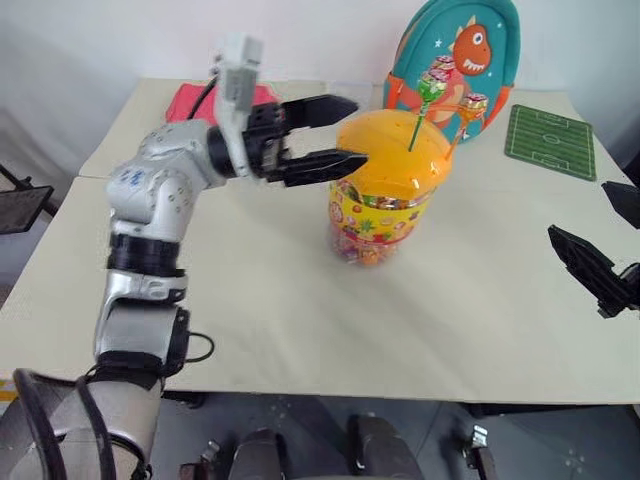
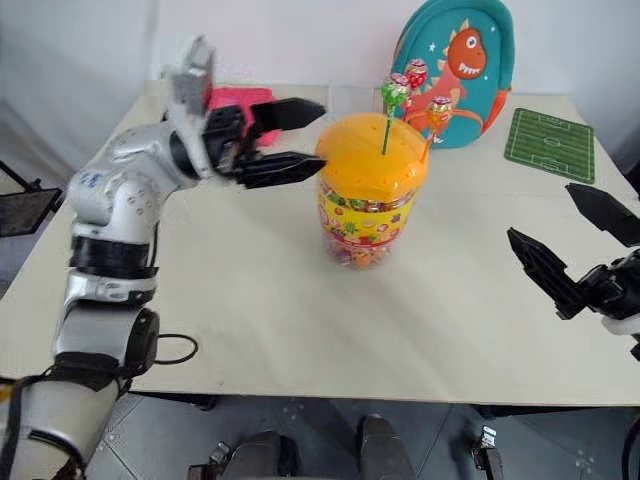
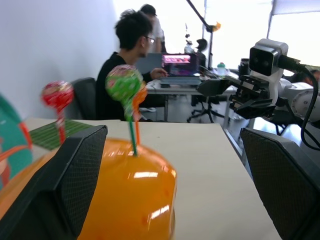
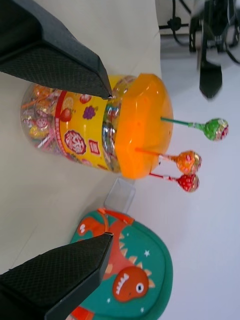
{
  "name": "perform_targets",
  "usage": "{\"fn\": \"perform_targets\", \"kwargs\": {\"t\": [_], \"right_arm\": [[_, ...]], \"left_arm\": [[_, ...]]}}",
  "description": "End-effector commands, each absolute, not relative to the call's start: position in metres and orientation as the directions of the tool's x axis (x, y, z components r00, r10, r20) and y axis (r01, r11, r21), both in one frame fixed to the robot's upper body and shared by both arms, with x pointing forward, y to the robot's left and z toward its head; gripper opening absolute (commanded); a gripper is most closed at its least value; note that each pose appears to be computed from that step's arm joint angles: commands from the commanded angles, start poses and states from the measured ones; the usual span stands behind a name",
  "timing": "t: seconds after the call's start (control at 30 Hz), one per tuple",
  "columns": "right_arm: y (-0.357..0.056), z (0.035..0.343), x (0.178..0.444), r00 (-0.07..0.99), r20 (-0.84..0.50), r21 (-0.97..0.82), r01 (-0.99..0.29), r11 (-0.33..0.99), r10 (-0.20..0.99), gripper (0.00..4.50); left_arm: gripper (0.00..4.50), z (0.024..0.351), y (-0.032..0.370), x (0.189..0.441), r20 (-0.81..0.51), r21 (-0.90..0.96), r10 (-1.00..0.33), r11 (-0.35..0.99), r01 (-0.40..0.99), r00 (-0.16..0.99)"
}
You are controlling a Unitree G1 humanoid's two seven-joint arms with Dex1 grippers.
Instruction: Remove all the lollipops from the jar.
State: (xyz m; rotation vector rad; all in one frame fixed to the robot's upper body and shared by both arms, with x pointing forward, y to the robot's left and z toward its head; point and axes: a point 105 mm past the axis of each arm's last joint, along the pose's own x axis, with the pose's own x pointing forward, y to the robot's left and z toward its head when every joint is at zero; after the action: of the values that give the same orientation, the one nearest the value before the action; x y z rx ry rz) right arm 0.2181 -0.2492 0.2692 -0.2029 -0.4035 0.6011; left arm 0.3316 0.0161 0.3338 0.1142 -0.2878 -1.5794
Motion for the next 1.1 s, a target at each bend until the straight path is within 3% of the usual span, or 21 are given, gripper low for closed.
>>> {"fn": "perform_targets", "kwargs": {"t": [0.03,0.13,0.23,0.67,0.83,0.97,1.1], "right_arm": [[-0.246,0.281,0.214,0.738,0.328,-0.336,-0.492,0.803,0.590,4.47],[-0.244,0.282,0.214,0.738,0.336,-0.332,-0.488,0.807,0.585,4.47],[-0.241,0.282,0.212,0.738,0.341,-0.328,-0.487,0.809,0.582,4.50],[-0.239,0.277,0.210,0.750,0.353,-0.312,-0.468,0.827,0.559,4.50],[-0.238,0.275,0.209,0.751,0.359,-0.303,-0.468,0.830,0.554,4.50],[-0.235,0.274,0.212,0.740,0.359,-0.296,-0.488,0.821,0.569,4.50],[-0.237,0.274,0.214,0.734,0.359,-0.295,-0.497,0.816,0.577,4.50]], "left_arm": [[4.50,0.333,-0.005,0.334,0.003,0.275,-1.000,-0.024,0.961,-0.025],[4.50,0.324,-0.016,0.339,-0.051,0.302,-0.999,-0.022,0.953,-0.007],[3.95,0.326,-0.018,0.342,-0.031,0.283,-1.000,-0.016,0.959,-0.007],[0.03,0.335,-0.020,0.343,0.023,0.262,-0.999,-0.024,0.965,-0.031],[0.03,0.350,-0.017,0.342,0.126,0.226,-0.991,-0.016,0.974,-0.045],[0.03,0.380,0.005,0.344,0.325,0.164,-0.944,0.002,0.986,-0.052],[0.03,0.395,0.036,0.361,0.372,0.149,-0.926,0.127,0.981,0.063]]}}
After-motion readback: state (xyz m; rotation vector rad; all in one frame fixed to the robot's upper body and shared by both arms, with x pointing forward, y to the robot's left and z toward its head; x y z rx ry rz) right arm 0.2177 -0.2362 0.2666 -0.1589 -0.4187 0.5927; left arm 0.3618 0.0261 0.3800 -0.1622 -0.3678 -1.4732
